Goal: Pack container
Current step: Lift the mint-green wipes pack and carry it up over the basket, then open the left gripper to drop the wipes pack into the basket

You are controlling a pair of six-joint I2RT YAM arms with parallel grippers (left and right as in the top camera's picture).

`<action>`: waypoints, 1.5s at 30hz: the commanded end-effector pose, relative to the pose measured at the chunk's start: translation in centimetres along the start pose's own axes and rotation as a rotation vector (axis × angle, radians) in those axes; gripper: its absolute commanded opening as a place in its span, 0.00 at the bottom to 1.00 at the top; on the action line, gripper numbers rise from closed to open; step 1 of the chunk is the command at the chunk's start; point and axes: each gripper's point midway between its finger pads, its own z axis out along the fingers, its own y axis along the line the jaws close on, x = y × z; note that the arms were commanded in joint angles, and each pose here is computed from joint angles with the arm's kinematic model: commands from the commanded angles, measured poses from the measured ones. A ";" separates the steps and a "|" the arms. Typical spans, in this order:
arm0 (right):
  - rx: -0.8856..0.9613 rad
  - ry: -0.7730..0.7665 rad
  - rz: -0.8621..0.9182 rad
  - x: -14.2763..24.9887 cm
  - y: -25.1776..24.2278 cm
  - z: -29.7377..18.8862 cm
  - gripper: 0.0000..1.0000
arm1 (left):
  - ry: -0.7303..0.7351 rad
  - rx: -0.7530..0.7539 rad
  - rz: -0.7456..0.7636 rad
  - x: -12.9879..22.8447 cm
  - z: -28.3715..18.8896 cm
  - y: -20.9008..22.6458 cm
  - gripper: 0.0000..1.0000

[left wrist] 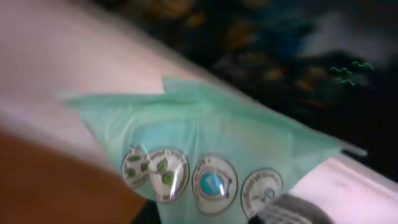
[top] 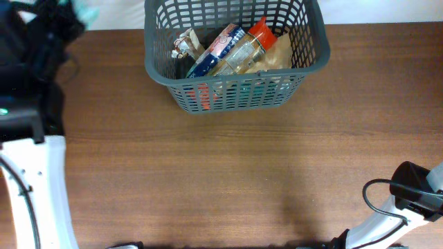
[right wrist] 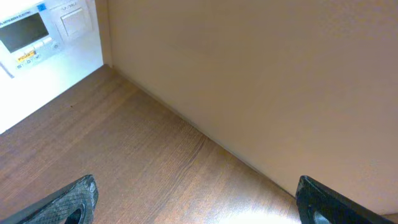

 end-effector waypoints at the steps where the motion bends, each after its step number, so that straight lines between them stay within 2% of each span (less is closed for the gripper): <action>1: 0.009 -0.002 0.014 0.0 -0.3 -0.1 0.99 | -0.030 0.139 0.234 0.7 0.6 -5.3 0.01; 4: 0.009 -0.002 0.014 0.0 -0.3 -0.1 0.99 | -0.044 0.184 0.242 1.7 1.8 -7.8 0.02; 7: 0.009 -0.002 0.014 0.0 -0.3 -0.1 0.99 | -0.001 0.212 0.244 4.4 4.2 -9.1 0.02; 14: 0.009 -0.002 0.014 0.0 -0.3 -0.1 0.99 | 0.100 0.230 0.250 10.9 10.2 -9.6 0.02; 20: 0.010 -0.002 0.014 0.0 -0.3 -0.1 0.99 | 0.207 0.228 0.260 16.6 13.3 -9.5 0.02; 27: 0.010 -0.002 0.014 0.0 -0.3 -0.1 0.99 | 0.361 0.197 0.275 22.6 14.7 -8.5 0.02; 45: 0.009 -0.002 0.014 0.0 -0.3 -0.1 0.99 | 0.685 0.047 0.377 31.3 13.5 -2.7 0.02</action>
